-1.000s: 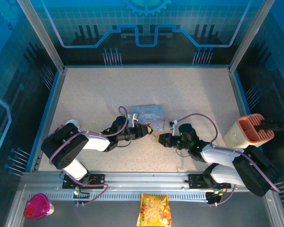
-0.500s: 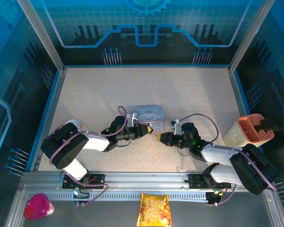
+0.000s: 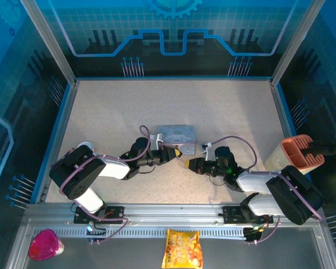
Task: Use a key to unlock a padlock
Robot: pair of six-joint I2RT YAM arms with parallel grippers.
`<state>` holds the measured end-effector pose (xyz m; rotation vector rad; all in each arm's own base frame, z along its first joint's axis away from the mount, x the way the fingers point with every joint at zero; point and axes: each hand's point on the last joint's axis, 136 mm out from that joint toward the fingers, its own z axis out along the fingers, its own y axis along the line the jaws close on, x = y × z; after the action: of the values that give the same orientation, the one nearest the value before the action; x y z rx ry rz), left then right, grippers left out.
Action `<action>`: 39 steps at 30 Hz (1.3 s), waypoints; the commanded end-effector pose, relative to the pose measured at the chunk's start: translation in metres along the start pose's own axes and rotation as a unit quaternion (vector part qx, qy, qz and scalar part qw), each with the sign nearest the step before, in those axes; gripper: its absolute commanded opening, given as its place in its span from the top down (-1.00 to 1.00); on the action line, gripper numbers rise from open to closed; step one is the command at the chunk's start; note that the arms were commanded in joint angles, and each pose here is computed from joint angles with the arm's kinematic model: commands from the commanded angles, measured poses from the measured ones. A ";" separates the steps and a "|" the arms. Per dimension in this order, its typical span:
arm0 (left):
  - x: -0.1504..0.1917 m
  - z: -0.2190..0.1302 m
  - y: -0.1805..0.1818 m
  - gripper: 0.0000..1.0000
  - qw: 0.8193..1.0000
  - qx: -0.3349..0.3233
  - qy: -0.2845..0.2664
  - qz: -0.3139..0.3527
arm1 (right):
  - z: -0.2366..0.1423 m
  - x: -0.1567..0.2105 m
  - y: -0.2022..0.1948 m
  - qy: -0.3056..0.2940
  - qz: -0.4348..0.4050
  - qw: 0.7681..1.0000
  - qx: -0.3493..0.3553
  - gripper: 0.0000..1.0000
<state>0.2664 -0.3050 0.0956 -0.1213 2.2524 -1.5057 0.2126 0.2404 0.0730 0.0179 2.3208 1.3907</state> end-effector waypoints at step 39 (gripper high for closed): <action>0.001 -0.005 -0.026 1.00 0.997 0.075 0.004 -0.014 | -0.010 -0.014 0.022 -0.014 -0.011 0.999 -0.034 1.00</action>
<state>0.2598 -0.3064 0.0974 -0.1630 2.2346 -1.5986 0.2136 0.2367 0.0873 0.0126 2.2851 1.4157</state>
